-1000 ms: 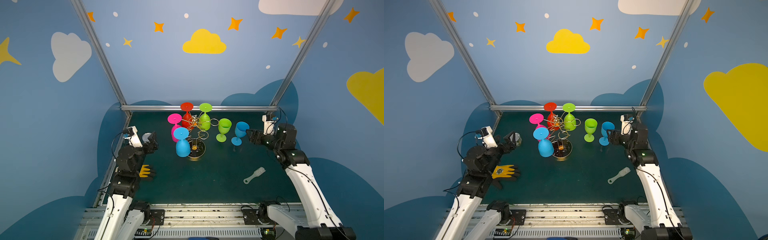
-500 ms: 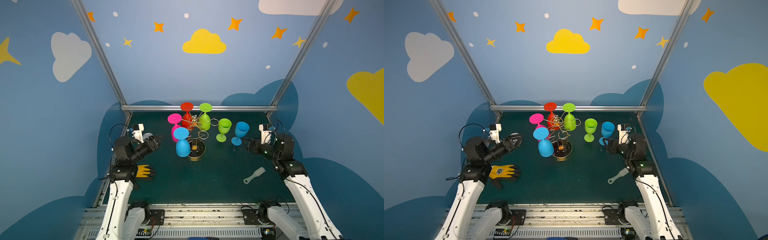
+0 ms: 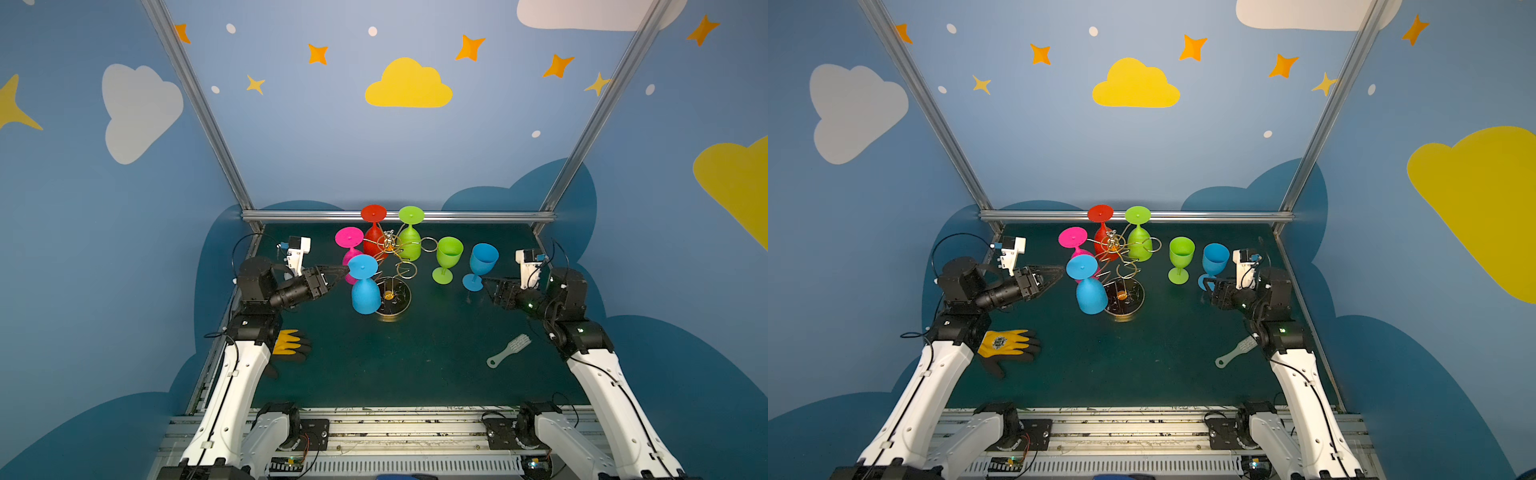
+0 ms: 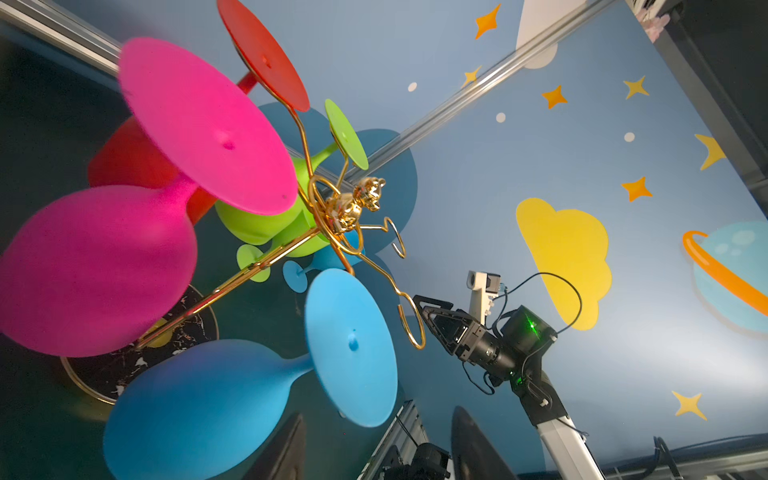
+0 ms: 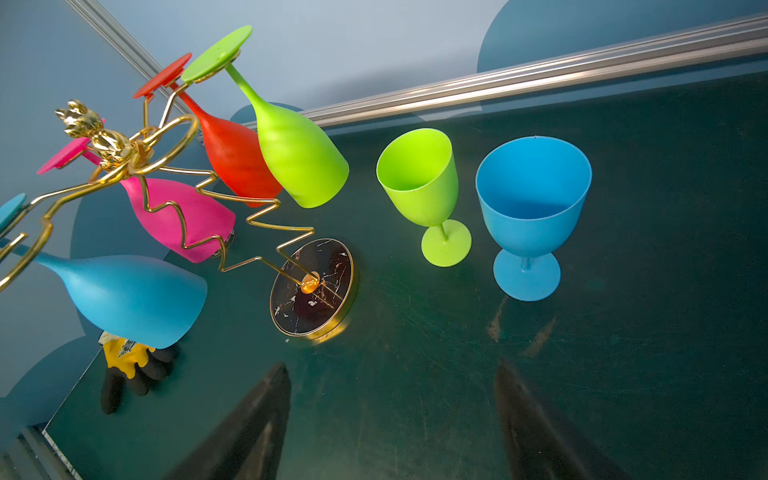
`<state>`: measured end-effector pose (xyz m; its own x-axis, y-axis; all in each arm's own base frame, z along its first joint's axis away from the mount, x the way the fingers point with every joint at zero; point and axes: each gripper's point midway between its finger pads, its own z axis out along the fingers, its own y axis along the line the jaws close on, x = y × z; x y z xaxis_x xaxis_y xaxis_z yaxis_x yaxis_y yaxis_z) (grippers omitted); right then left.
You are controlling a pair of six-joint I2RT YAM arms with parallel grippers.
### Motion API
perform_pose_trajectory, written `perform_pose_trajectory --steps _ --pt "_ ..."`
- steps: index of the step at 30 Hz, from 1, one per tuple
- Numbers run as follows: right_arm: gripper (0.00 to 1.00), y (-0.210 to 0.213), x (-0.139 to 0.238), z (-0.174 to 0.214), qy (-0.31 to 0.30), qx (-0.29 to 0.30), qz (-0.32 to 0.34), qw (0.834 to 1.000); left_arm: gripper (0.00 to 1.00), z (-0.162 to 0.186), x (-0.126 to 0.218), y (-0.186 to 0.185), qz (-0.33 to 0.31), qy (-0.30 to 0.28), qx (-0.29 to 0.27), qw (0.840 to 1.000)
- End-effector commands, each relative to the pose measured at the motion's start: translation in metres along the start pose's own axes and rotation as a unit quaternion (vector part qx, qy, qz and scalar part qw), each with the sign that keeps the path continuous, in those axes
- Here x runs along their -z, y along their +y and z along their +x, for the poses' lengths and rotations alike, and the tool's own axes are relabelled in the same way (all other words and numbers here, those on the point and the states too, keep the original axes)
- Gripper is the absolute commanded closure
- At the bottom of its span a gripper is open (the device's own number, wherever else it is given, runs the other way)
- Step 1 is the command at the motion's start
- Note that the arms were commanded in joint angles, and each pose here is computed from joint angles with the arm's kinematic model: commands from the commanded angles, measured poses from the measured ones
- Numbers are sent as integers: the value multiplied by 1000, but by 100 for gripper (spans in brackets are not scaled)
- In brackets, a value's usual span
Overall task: Take the wine glass off the wine glass rack
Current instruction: 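Draw the right arm back while the left gripper approaches the rack's remaining blue glass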
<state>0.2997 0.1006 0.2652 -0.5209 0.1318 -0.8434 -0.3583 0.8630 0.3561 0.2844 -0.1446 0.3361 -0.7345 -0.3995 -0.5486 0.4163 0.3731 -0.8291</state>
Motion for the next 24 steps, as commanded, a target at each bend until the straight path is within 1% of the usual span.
perform_pose_trajectory --steps 1,9,13,24 --pt "23 6 4 -2 -10 6 -12 1000 44 0 -6 -5 -2 10 -19 1000" --pt "23 8 8 -3 -15 8 -12 1000 43 3 -19 1 -2 24 -16 1000" --pt "24 8 9 -3 -16 9 -11 1000 43 4 -22 7 -14 24 -17 999" --pt "23 8 10 -1 -16 10 -11 1000 53 2 -27 16 -30 20 -14 999"
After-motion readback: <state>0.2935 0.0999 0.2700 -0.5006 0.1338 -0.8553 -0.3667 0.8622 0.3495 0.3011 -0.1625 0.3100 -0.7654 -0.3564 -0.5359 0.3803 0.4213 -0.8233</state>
